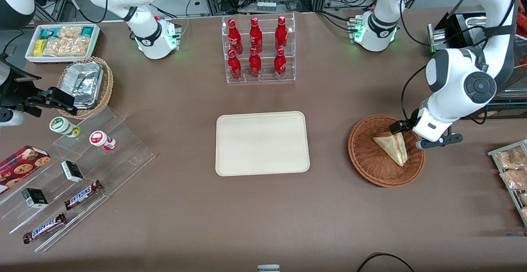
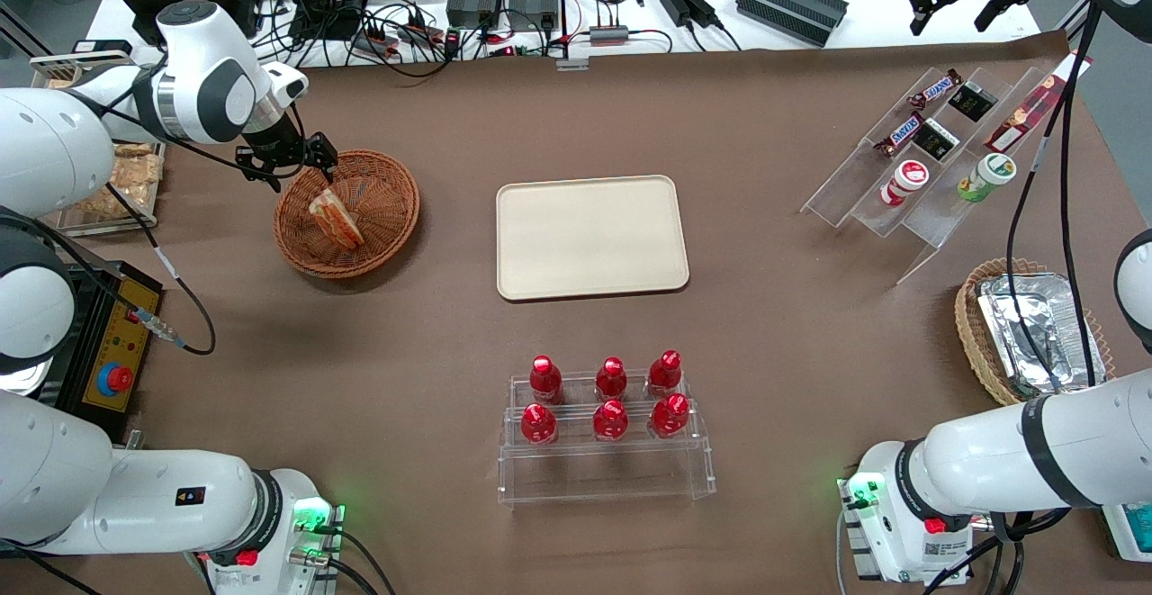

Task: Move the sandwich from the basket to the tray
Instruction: 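Close the left gripper on the wrapped sandwich's edge and lift it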

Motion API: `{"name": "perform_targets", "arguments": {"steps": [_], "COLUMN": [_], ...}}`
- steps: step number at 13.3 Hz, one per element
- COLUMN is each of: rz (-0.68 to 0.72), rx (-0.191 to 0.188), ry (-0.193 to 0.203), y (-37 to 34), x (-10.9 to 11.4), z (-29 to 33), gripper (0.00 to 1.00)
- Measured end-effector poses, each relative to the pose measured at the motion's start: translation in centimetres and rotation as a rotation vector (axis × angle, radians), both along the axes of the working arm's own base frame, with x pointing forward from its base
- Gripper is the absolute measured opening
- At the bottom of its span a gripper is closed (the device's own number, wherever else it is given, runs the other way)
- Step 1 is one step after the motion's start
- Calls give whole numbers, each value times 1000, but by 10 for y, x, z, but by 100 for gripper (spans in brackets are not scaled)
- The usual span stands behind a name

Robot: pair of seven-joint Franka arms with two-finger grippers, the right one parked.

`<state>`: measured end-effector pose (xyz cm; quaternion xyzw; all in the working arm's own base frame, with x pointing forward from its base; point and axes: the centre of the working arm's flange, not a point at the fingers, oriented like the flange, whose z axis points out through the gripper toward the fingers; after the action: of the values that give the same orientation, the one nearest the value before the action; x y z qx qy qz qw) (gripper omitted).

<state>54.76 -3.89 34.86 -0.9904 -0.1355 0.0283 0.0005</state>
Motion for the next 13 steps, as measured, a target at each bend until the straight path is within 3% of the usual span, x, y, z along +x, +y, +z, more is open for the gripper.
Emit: {"name": "perform_targets", "arguments": {"steps": [5, 10, 13], "rz": [249, 323, 333], "rx": [4, 11, 8], "ry": [-42, -9, -10], "y": [-1, -1, -1], "x": [-2, -5, -2], "z": [-10, -33, -53], "gripper": [100, 100, 100]}}
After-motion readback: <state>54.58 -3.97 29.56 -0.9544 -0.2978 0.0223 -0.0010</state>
